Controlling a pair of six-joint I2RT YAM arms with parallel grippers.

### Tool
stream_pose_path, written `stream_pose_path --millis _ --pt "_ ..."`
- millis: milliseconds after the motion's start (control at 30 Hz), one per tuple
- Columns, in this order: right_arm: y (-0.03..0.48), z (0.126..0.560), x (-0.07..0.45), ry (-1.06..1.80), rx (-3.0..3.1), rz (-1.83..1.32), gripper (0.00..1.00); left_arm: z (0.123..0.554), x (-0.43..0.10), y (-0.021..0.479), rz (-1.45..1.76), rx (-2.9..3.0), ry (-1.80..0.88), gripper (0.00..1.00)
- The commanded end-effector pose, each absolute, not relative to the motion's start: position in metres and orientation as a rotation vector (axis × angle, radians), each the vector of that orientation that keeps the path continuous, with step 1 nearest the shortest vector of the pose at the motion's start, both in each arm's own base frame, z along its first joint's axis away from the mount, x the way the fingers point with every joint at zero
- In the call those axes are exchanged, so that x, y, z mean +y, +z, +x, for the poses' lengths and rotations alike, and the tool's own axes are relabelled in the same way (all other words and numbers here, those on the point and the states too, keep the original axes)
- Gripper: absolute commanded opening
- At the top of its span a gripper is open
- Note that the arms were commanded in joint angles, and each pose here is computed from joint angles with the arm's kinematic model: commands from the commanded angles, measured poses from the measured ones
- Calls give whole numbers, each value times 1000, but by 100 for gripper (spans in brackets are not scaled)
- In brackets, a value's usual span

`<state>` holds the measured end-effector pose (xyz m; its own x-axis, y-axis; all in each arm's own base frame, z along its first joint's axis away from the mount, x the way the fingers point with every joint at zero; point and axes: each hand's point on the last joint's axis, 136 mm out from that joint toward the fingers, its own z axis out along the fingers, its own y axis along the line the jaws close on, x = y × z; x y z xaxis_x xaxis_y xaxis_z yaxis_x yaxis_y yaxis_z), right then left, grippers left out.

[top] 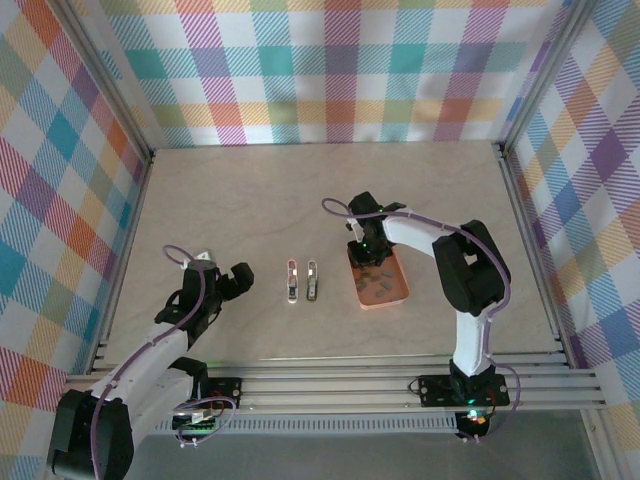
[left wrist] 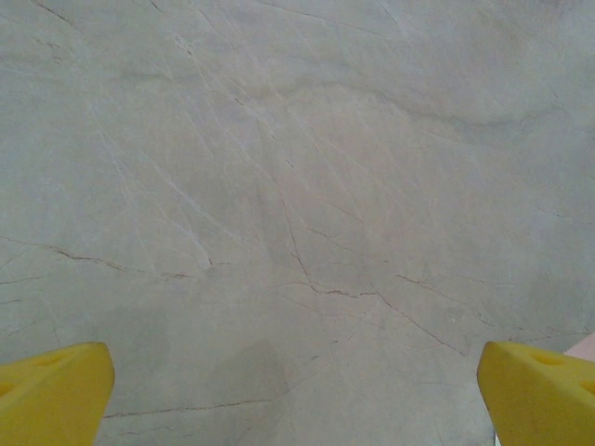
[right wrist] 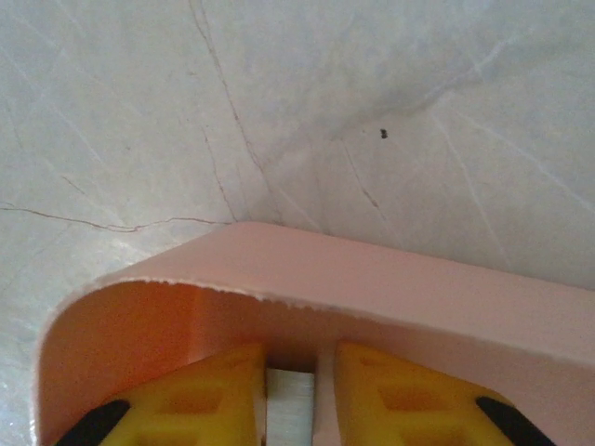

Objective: Load the staples into the stapler

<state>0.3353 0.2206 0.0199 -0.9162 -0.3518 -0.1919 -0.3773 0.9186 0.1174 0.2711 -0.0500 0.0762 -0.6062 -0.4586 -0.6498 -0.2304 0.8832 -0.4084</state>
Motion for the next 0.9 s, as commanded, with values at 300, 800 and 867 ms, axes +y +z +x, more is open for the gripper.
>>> stream_pose_path --millis 300,800,867 --pt "-1 324 203 118 3031 -486 22 276 -44 87 -515 2205 -347 100" --pt "70 336 209 289 2760 -288 17 281 -52 101 -456 2144 -405 100" --pt "79 336 209 305 2720 -266 17 285 -54 106 -433 2134 -411 100"
